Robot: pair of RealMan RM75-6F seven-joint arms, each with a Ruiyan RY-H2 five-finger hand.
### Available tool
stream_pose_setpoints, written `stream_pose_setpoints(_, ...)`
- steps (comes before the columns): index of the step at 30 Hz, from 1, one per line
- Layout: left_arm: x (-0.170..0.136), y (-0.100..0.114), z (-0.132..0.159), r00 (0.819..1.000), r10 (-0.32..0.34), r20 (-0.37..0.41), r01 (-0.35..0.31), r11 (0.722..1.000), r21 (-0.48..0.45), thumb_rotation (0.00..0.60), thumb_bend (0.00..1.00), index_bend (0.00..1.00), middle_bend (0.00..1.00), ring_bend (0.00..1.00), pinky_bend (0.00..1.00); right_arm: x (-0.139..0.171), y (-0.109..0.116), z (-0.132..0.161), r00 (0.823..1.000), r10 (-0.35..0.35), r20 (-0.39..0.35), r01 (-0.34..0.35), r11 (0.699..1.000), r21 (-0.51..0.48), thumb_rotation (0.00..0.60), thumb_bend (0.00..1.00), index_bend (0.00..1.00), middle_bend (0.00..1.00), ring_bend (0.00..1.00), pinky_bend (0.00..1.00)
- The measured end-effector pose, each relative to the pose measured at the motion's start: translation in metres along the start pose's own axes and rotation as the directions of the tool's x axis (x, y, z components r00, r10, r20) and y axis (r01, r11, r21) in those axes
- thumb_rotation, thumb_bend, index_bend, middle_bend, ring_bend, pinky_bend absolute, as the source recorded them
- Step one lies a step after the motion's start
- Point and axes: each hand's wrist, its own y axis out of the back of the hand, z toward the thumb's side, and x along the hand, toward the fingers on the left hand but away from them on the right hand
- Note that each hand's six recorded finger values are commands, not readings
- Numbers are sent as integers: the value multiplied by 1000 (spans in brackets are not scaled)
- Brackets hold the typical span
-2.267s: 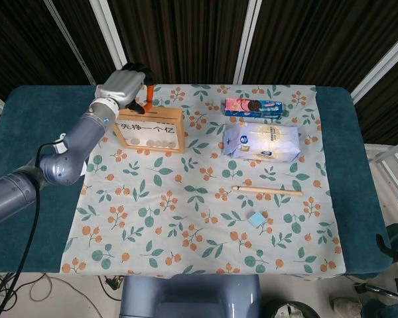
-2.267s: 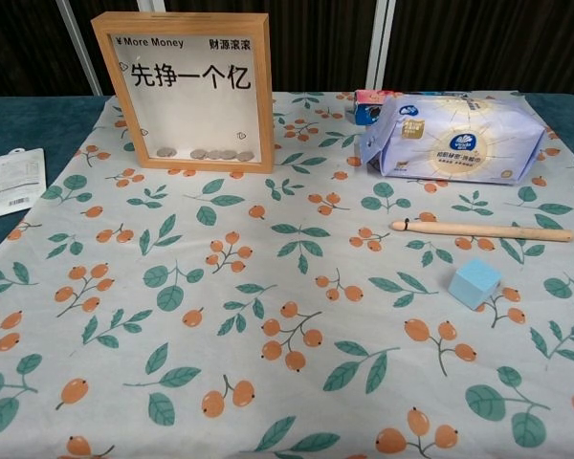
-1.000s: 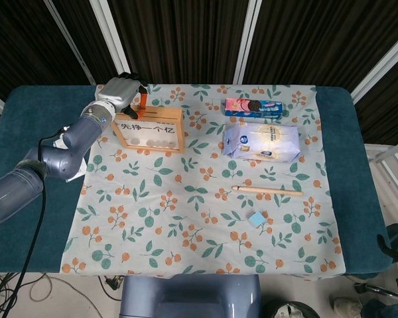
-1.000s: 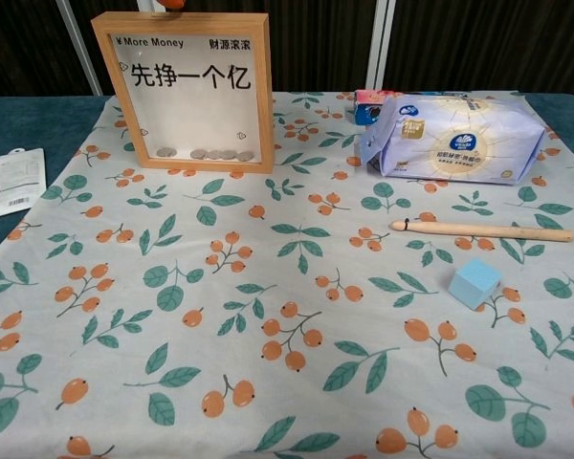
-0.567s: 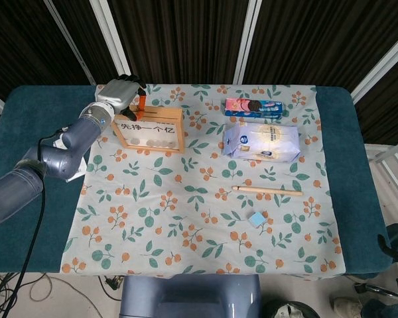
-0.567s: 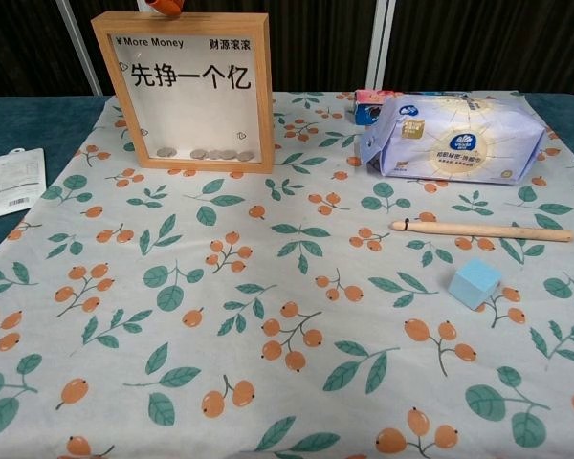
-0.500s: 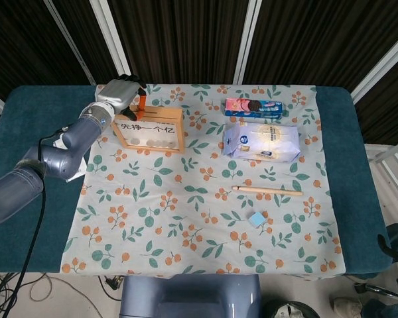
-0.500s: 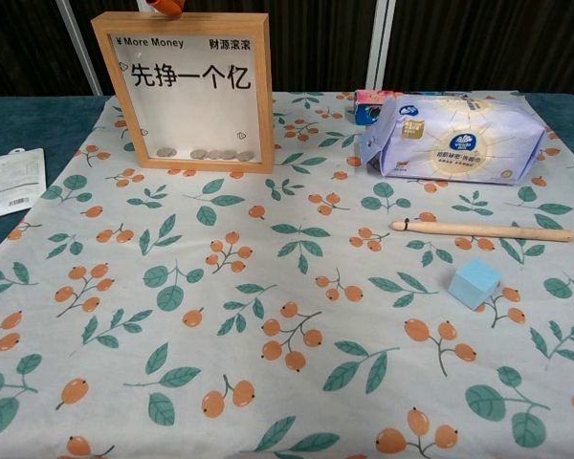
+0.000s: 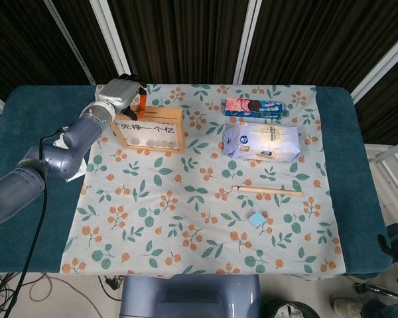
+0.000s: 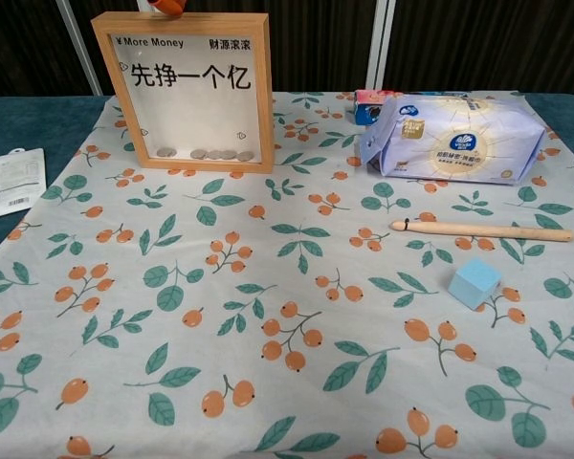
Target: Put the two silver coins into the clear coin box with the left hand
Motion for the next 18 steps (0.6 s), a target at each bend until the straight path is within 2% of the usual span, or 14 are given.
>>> stream_pose_setpoints(18,2,-2,5,1000,-8,9,8,1000,9,600,523,541,141,0,0,0,0,0,1000,0,2,0,1000,1,600,369,124,79,25,0)
